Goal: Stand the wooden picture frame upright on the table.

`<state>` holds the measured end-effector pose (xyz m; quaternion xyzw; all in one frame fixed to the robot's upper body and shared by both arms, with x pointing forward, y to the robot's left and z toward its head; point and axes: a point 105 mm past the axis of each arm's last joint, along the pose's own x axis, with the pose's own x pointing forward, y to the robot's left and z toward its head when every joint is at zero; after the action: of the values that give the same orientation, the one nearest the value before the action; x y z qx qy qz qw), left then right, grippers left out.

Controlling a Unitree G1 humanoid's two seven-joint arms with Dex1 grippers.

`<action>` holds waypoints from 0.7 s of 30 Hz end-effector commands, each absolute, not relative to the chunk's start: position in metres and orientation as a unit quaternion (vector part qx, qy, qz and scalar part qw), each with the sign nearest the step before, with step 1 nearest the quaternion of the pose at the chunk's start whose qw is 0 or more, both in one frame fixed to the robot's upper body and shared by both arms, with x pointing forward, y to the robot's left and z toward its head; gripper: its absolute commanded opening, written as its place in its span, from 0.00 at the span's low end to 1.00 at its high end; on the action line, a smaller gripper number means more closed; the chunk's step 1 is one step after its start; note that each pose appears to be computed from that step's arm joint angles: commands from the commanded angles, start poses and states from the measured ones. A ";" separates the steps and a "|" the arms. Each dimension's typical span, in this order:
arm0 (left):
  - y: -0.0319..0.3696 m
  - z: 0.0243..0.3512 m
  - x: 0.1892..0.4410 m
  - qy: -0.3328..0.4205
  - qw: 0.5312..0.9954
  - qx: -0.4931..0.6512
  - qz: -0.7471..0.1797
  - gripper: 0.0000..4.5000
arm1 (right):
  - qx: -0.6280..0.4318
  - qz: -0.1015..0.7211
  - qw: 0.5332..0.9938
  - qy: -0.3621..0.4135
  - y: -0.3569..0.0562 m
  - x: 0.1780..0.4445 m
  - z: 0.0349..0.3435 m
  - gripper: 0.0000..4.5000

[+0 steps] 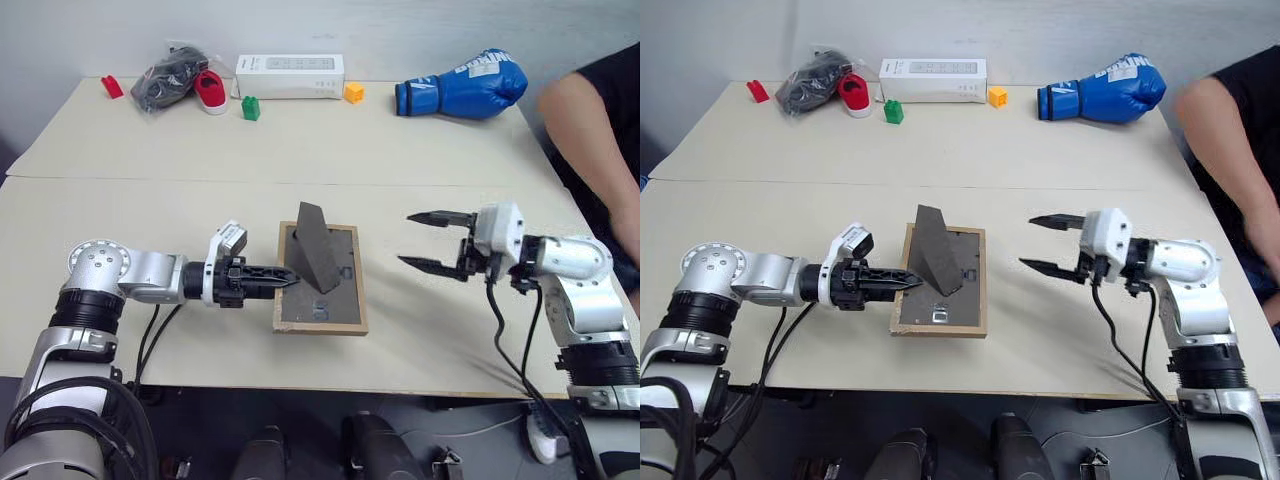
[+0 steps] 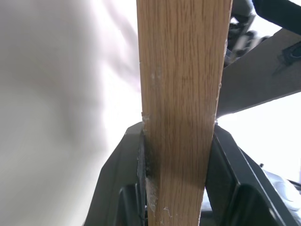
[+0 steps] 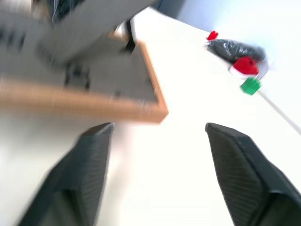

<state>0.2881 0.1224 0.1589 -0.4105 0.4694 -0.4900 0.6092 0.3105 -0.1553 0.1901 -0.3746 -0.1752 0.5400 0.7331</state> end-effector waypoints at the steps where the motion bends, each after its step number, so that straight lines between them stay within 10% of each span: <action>1: 0.116 0.179 0.286 0.450 0.581 -0.426 -0.528 0.28 | -0.500 0.509 0.647 -0.269 -0.135 0.310 0.187 1.00; 8: 0.109 0.181 0.288 0.457 0.567 -0.432 -0.532 0.28 | -0.519 0.460 0.622 -0.363 -0.098 0.324 0.192 1.00; 18: 0.101 0.190 0.302 0.423 0.581 -0.448 -0.532 0.28 | -0.490 0.445 0.620 -0.420 -0.088 0.311 0.198 0.39; 21: 0.101 0.189 0.303 0.405 0.618 -0.426 -0.523 0.35 | -0.476 0.447 0.629 -0.422 -0.087 0.310 0.201 0.37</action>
<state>0.2969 0.1028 0.1737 -0.4449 0.4467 -0.5148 0.5810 0.3179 -0.0950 0.1810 -0.5163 -0.3741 0.4633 0.6155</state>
